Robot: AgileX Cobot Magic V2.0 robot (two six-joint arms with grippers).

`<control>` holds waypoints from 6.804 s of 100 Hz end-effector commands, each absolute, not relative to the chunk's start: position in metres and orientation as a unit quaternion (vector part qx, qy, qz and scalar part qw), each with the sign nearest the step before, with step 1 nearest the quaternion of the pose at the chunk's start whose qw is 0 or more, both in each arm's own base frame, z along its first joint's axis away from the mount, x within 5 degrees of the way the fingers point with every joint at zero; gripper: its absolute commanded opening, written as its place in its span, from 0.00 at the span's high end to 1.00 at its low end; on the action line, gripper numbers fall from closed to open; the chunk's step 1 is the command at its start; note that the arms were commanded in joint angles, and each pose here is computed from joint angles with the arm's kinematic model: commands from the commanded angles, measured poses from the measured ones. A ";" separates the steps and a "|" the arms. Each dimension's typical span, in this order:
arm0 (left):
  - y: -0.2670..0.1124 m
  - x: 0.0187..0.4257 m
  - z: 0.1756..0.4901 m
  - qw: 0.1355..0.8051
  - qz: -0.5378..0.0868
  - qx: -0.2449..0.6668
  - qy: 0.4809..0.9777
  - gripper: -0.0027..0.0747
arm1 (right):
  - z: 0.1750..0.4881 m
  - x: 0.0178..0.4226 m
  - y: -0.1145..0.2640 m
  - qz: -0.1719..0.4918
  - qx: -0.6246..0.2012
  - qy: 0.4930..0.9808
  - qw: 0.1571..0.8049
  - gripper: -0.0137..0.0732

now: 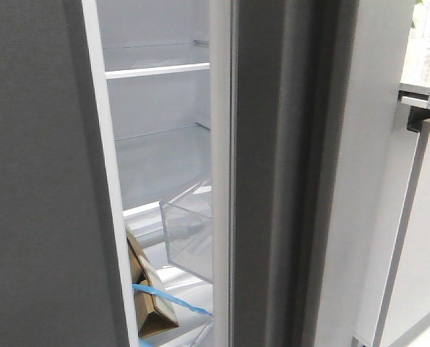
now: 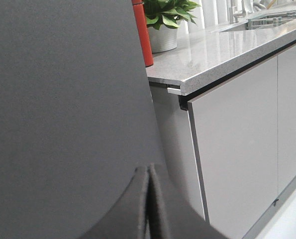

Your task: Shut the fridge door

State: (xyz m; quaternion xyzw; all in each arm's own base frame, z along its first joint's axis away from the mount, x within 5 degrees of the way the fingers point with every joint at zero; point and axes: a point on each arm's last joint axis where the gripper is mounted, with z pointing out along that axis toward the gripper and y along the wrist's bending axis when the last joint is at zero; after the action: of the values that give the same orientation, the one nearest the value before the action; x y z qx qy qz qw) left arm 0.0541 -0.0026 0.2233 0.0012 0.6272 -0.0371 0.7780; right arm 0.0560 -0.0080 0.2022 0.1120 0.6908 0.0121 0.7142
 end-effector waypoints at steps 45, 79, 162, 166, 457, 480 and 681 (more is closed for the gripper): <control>-0.002 0.054 0.218 0.793 -0.038 -0.004 0.608 0.99 | 0.205 0.055 -0.009 0.007 0.110 0.658 0.745 0.89; -0.002 0.054 0.218 0.793 -0.038 -0.004 0.608 0.99 | 0.212 0.053 -0.009 0.013 0.115 0.628 0.769 0.89; -0.002 0.054 0.218 0.793 -0.038 -0.004 0.608 0.99 | 0.379 0.026 0.006 0.067 0.088 0.689 0.716 0.89; -0.002 0.054 0.218 0.793 -0.038 -0.004 0.608 0.99 | 0.388 0.028 0.006 0.068 0.078 0.692 0.715 0.89; -0.002 0.054 0.218 0.793 -0.038 -0.004 0.608 0.99 | 0.474 0.313 0.174 0.141 -0.240 0.701 0.657 0.89; -0.002 0.054 0.218 0.793 -0.038 -0.004 0.608 0.99 | 0.497 0.286 0.150 0.132 -0.237 0.700 0.661 0.89; -0.002 0.054 0.218 0.793 -0.038 -0.004 0.608 0.99 | 0.400 0.032 0.014 0.115 -0.145 0.689 0.701 0.89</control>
State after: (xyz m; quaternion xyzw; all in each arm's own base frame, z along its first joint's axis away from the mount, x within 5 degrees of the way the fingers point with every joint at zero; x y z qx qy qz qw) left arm 0.0541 -0.0026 0.2233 0.0012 0.6272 -0.0371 0.7780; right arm 0.0281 0.0169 0.3928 -0.1546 0.7235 0.1467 0.6566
